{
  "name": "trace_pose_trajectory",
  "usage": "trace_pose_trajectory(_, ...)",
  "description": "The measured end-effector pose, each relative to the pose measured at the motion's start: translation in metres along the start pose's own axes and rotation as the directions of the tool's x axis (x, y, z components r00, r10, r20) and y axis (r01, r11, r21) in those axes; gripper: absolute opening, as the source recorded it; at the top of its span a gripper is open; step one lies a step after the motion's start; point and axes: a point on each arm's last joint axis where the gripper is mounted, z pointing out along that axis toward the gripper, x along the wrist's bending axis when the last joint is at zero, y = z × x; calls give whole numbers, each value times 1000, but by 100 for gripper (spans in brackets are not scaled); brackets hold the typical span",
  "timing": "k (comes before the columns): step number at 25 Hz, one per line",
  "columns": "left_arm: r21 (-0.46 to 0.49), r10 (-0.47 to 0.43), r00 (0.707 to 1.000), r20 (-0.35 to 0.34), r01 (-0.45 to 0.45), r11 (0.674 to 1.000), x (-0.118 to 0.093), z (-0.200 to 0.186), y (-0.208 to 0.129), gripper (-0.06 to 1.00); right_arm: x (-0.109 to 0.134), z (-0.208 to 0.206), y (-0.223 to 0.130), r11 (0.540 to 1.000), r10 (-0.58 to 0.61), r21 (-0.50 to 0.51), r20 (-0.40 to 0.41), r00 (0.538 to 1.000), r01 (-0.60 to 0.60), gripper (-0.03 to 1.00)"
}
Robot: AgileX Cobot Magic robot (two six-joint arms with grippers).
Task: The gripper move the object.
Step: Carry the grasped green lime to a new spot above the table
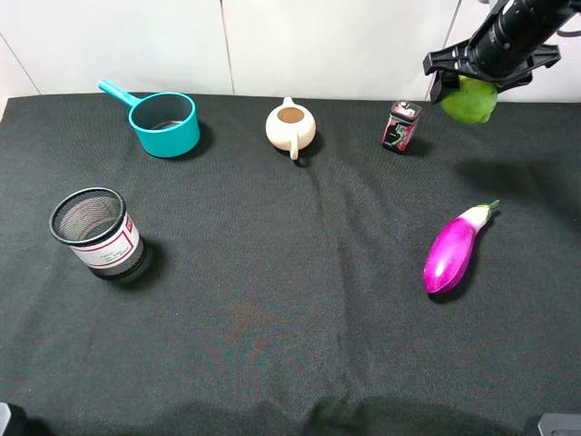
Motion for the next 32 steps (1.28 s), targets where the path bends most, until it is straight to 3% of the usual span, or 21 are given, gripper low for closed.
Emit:
trace_pose_trajectory(14, 0, 0, 1000, 0, 0, 1000, 0, 0, 0, 98, -26, 52, -9, 1000, 15, 3, 35, 999, -15, 52)
trace_pose_trajectory(32, 0, 0, 1000, 0, 0, 1000, 0, 0, 0, 98, -25, 97, -26, 998, -28, 50, 28, 999, 26, 52)
